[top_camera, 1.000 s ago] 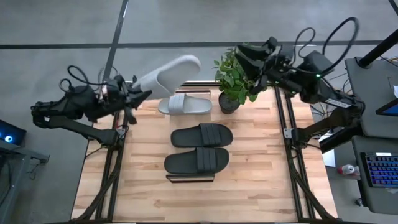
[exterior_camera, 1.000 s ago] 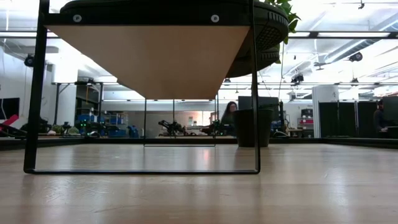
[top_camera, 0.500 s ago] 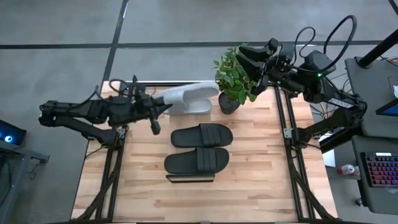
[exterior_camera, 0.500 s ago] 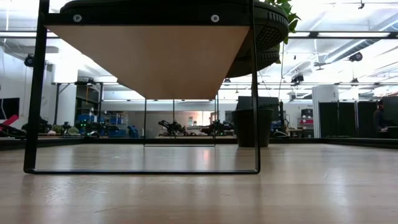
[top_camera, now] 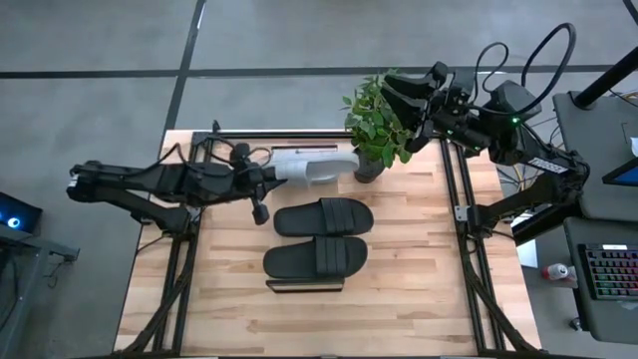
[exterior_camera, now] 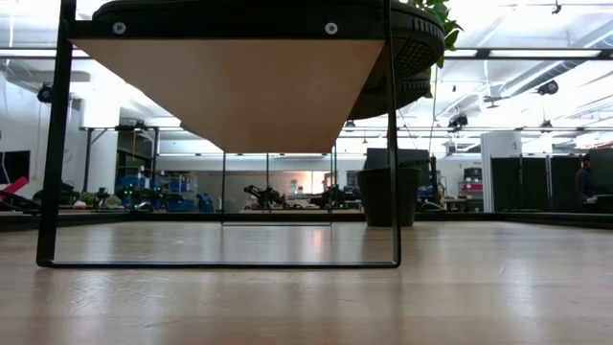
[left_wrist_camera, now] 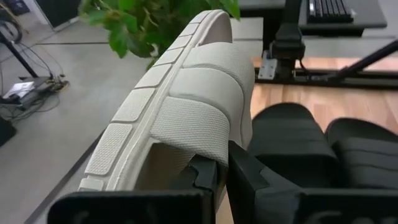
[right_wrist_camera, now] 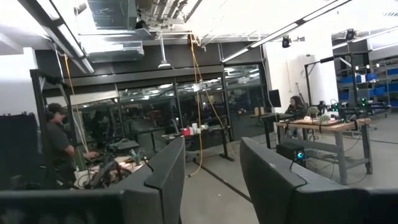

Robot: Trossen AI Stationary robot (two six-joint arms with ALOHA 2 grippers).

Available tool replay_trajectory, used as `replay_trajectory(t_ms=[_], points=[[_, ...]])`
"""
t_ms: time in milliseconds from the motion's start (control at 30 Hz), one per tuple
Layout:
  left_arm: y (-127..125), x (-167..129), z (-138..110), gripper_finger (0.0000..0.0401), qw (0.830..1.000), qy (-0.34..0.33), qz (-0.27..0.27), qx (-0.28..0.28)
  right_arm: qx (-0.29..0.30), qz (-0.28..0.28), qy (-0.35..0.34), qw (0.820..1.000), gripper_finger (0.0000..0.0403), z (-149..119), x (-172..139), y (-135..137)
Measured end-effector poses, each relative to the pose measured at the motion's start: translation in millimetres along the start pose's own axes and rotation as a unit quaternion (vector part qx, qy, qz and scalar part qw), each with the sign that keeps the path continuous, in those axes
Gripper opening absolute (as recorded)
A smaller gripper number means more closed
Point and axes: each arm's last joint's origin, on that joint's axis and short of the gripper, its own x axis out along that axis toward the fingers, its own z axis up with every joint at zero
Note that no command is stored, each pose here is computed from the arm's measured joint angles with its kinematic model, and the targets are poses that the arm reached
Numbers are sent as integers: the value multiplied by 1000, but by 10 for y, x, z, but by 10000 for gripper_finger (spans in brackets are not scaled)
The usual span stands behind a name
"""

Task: Pick and place slides into the shelf
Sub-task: Put the gray slipper on the shelf

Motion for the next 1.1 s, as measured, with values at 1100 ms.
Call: replay_trajectory(t_ms=[1100], points=[[50, -66, -74, 0, 992, 35, -8, -124, -2, 0, 7, 1000, 135, -30, 21, 4]])
